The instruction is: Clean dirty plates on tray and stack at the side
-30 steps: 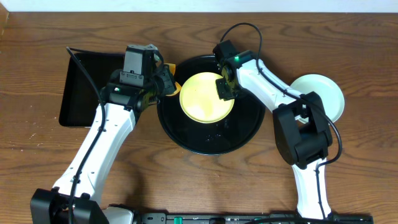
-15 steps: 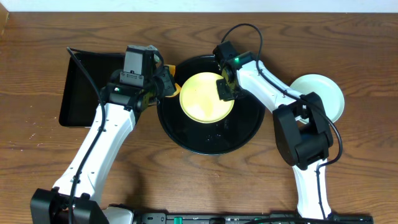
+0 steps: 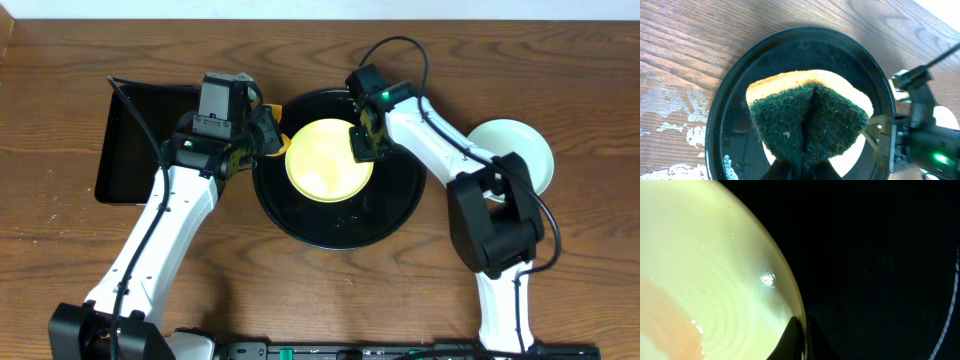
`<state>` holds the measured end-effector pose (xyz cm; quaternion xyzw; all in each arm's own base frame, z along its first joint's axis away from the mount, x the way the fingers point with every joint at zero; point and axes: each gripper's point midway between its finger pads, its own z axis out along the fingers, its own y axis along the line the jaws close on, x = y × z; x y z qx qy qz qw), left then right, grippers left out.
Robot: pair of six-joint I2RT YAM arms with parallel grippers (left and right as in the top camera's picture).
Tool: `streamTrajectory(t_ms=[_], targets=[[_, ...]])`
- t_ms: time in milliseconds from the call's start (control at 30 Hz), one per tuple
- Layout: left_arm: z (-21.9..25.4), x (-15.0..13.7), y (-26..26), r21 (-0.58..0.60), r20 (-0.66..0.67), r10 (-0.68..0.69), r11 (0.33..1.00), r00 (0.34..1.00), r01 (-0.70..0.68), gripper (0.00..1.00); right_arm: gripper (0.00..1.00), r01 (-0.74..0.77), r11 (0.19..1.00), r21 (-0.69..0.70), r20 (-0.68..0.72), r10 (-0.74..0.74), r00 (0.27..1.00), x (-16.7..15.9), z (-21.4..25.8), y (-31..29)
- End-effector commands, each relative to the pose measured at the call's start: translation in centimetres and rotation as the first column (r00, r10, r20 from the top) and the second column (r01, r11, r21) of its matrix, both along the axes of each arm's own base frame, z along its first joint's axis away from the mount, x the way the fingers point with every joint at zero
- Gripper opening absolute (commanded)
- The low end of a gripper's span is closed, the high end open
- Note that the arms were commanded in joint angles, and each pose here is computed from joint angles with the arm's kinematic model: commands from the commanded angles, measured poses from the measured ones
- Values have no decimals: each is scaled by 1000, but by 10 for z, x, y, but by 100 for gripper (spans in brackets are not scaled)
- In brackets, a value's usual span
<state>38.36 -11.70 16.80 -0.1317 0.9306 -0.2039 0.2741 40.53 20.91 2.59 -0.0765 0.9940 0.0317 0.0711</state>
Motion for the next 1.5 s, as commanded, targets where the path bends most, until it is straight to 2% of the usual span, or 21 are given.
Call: streamTrajectory(t_ms=[0,33,100,133,200,233,367,400,433,500,567,867,1133,1233,1267,1333,1367,1467], targets=[[1,3,2,10,6,5,1000,1000,-5,7,1,7,999,53,36,-8,999,1,30,-1],[1,3,2,10,6,5,1000,1000,-5,8,3,10,999,52,33,-12,999,1,30,-2],[1,3,2,10,6,5,1000,1000,-5,8,24,15,999,48,26,-17,1000,0,30,-5],[1,3,2,10,6,5,1000,1000,-5,8,26,16,999,46,22,-17,1000,0,28,-6],[1,3,2,10,6,5,1000,1000,-5,7,13,17,999,45,19,-17,1000,0,27,-6],[1,4,2,10,6,5,1000,1000,-5,8,1,16,999,45,19,-17,1000,0,27,-6],[1,4,2,10,6,5,1000,1000,-5,8,1,16,999,48,25,-17,1000,1,28,-5],[1,3,2,10,6,5,1000,1000,-5,8,5,16,999,48,25,-18,1000,1,27,-5],[1,3,2,10,6,5,1000,1000,-5,8,17,16,999,47,27,-18,999,2,27,-5],[1,3,2,10,6,5,1000,1000,-5,8,31,15,999,41,33,-16,999,4,24,-5],[1,4,2,10,6,5,1000,1000,-5,8,36,2,999,39,33,-3,999,6,18,-4],[1,3,2,10,6,5,1000,1000,-5,8,40,-33,999,40,48,31,998,20,-17,7],[1,4,2,10,6,5,1000,1000,-5,8,41,-32,999,9,-28,32,999,6,-42,4],[1,4,2,10,6,5,1000,1000,-5,8,39,-39,999,7,-75,40,996,-5,-47,4],[1,4,2,10,6,5,1000,1000,-5,8,33,-42,999,12,-90,43,995,-9,-48,6],[1,4,2,10,7,5,1000,1000,-5,8,6,-41,999,18,-111,43,993,-14,-50,7],[1,4,2,10,7,5,1000,1000,-5,8,1,-35,999,16,-117,36,992,-15,-50,7],[1,4,2,10,6,5,1000,1000,-5,8,1,-28,1000,15,-121,29,992,-16,-50,7]])
